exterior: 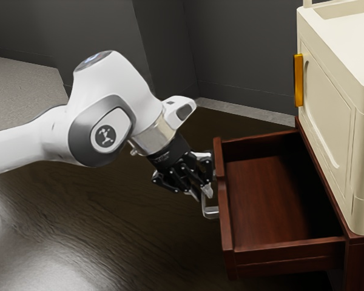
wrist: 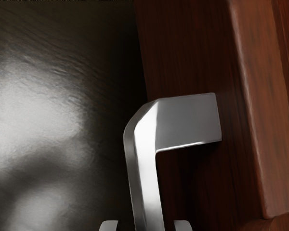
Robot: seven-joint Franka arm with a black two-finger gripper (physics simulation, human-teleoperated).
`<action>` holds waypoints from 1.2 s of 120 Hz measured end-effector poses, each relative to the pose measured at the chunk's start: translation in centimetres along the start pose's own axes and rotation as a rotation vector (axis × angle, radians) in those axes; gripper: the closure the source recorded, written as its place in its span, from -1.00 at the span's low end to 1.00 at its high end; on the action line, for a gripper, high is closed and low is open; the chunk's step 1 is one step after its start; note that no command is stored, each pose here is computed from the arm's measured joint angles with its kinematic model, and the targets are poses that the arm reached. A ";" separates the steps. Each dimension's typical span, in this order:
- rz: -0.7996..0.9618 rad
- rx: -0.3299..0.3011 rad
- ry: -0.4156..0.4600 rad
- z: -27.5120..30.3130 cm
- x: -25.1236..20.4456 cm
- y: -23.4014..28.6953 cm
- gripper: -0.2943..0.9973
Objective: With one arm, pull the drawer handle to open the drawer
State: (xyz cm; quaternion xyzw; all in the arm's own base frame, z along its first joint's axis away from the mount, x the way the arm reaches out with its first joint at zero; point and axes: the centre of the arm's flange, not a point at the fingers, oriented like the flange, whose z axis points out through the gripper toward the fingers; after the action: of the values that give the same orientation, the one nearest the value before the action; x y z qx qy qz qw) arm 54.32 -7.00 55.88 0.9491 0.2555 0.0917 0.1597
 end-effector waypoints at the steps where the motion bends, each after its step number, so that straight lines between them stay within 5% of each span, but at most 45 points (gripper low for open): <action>1: -0.001 0.000 0.000 0.0 0.0 0.0 0.43; 76: -0.025 0.007 0.010 -1.1 -0.8 -2.4 0.42; 124: -0.037 -0.016 0.021 -2.2 -0.8 -2.9 0.07; 144: -0.001 -0.049 0.064 -7.0 -0.4 -1.5 -0.20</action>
State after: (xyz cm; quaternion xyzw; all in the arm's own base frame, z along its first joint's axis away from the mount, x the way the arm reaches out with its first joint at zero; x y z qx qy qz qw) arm 51.51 -4.23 61.84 0.9414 0.2587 0.1280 0.1748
